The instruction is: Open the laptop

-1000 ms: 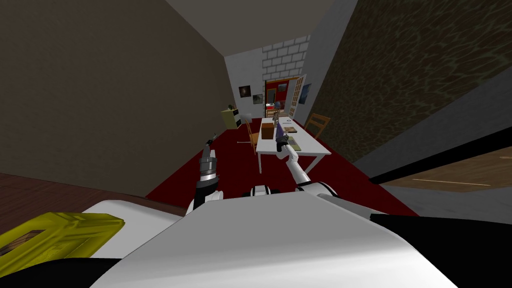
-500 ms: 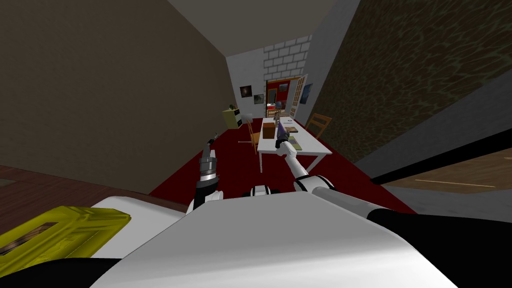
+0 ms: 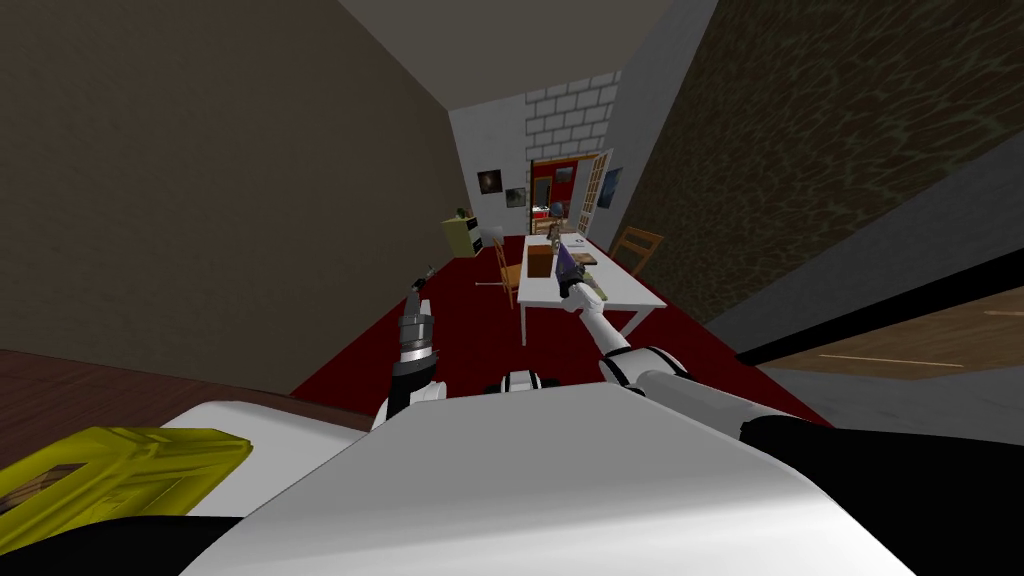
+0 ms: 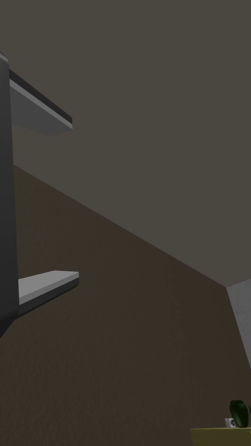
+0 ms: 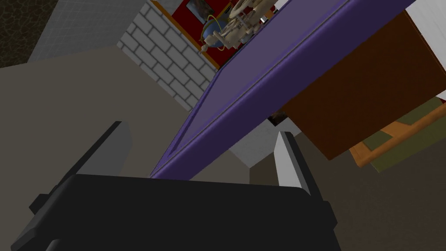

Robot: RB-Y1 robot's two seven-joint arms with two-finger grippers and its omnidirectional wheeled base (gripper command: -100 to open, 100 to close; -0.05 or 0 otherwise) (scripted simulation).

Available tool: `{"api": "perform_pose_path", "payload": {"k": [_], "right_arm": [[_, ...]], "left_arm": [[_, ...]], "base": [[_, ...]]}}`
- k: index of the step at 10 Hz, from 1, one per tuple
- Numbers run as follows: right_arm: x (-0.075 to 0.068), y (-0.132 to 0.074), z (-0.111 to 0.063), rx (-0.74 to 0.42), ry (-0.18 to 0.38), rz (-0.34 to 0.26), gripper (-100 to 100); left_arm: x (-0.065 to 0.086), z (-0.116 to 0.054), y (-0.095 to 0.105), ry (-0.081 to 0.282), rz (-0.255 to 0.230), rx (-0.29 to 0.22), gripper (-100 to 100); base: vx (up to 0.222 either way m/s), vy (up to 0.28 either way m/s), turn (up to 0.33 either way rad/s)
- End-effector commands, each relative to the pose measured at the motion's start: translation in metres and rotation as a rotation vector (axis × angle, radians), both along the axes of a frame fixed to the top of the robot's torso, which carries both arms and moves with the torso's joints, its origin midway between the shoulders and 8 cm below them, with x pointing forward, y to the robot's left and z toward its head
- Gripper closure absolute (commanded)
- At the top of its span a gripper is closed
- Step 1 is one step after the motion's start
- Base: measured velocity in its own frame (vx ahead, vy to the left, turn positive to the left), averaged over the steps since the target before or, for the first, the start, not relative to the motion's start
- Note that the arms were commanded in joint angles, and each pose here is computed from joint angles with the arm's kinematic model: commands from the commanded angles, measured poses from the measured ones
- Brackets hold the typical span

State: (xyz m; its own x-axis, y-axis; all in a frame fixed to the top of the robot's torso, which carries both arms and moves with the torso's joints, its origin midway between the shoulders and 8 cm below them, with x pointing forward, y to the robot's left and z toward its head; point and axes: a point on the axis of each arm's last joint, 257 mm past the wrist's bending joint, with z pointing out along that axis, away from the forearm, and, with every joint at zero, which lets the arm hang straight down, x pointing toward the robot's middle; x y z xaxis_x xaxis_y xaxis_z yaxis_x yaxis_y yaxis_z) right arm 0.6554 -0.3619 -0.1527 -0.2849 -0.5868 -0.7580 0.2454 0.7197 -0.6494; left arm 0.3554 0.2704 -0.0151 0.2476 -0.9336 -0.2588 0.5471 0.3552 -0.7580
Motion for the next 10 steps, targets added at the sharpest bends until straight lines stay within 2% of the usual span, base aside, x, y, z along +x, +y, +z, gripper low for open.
{"api": "perform_pose_path", "payload": {"k": [1,9,10], "right_arm": [[0.0008,-0.0149,0.0046,-0.012,-0.007,0.005,-100],[0.0008,-0.0149,0.0046,-0.012,-0.007,0.005,-100],[0.0008,-0.0149,0.0046,-0.012,-0.007,0.005,100]], "left_arm": [[0.0,0.0,0.0,0.0,0.0,0.0,0],[0.0,0.0,0.0,0.0,0.0,0.0,0],[0.0,0.0,0.0,0.0,0.0,0.0,0]], "base": [[0.0,0.0,0.0],[0.002,-0.001,0.006],[0.0,0.0,0.0]]}}
